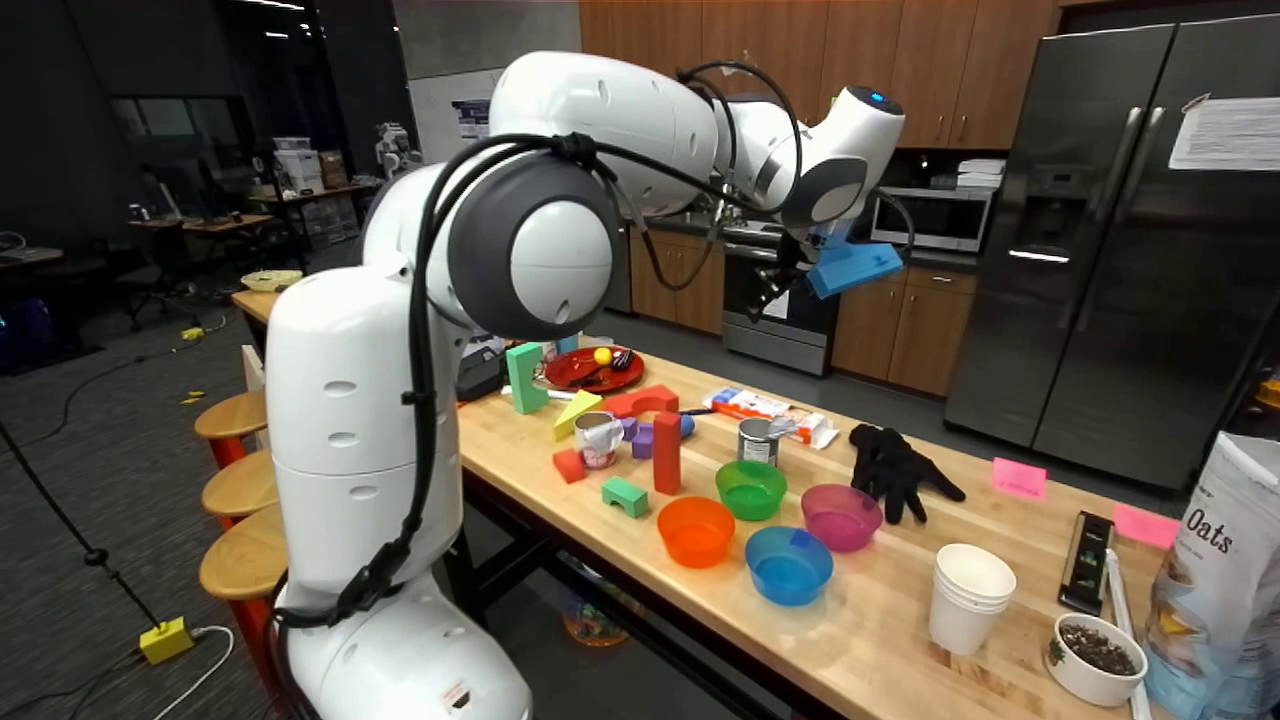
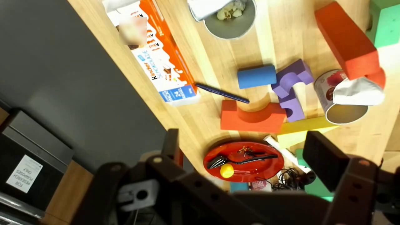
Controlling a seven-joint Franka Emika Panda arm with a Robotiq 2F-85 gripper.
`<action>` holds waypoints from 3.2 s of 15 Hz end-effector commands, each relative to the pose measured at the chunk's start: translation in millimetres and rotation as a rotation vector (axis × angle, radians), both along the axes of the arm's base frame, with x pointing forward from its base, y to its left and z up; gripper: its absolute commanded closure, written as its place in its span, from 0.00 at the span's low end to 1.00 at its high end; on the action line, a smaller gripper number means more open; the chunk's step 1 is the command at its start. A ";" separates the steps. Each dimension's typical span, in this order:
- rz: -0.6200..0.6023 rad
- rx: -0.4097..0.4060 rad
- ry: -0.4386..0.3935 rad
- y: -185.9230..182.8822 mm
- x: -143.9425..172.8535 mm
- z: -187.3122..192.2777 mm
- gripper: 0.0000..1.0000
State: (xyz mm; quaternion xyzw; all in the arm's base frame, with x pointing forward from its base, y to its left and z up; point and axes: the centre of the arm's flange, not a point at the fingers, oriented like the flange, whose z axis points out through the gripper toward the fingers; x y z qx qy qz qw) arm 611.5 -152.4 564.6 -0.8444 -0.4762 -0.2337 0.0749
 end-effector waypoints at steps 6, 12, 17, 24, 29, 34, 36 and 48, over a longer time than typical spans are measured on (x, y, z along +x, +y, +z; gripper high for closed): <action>0.004 -0.013 0.004 -8.3 -1.4 0.3 0.00; 0.170 0.067 0.056 -20.4 65.8 -25.1 0.00; 0.329 0.105 0.130 0.8 113.3 -50.7 0.00; 0.492 0.145 0.267 38.3 144.9 -82.1 0.00; 0.554 0.162 0.333 56.1 155.3 -105.1 0.00; 0.599 0.180 0.356 76.4 152.0 -118.2 0.00; 0.597 0.180 0.357 82.5 150.0 -119.0 0.00; 0.471 0.135 0.315 120.5 87.2 -46.2 0.00</action>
